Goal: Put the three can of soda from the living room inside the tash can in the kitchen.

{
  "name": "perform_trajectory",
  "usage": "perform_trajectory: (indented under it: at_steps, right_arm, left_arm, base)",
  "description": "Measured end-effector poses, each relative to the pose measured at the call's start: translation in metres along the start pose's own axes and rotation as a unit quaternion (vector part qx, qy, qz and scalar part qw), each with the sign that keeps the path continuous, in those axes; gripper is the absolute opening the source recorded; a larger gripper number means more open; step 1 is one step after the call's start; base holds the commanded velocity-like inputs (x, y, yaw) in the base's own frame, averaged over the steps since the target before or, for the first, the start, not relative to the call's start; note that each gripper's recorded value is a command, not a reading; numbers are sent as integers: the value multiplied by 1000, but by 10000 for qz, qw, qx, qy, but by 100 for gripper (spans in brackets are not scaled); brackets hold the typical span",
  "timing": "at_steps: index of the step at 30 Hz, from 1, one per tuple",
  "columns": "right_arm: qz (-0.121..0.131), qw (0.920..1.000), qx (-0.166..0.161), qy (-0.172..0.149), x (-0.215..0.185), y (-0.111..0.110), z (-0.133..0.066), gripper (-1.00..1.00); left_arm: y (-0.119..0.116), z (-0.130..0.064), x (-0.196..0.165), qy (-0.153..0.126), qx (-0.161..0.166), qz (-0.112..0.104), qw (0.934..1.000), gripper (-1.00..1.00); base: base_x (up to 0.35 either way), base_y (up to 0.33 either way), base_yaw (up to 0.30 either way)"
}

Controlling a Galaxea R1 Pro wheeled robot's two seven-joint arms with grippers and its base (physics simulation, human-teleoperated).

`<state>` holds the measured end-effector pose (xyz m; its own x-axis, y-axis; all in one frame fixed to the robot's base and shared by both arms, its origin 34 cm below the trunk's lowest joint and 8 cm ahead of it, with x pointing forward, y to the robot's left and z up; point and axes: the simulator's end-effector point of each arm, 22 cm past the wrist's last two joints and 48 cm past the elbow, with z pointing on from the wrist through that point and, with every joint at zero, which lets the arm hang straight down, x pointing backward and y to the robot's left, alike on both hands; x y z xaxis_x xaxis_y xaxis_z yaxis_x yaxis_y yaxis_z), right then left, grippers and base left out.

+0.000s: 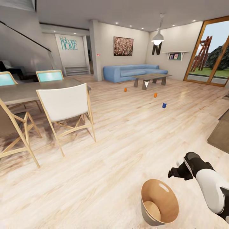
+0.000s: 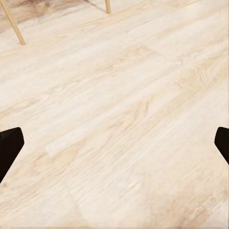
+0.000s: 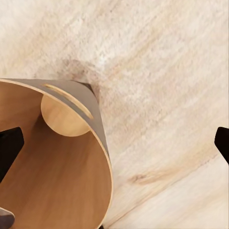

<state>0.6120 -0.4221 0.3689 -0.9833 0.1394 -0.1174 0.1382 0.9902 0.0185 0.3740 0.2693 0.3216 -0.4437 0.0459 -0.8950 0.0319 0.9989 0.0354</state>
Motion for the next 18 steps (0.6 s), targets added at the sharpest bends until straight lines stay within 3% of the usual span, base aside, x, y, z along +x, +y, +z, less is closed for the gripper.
perform_trajectory:
  at_steps: [7,18]
  right_arm:
    - [-5,9998,19,177,10,0,18,100]
    - [-18,9997,-2,229,16,3,23,100]
  left_arm:
    - [0,-1,11,145,4,-2,9999,100]
    - [-1,-1,10,129,6,-2,9999,100]
  base:
    - [0,0,0]
    - [0,0,0]
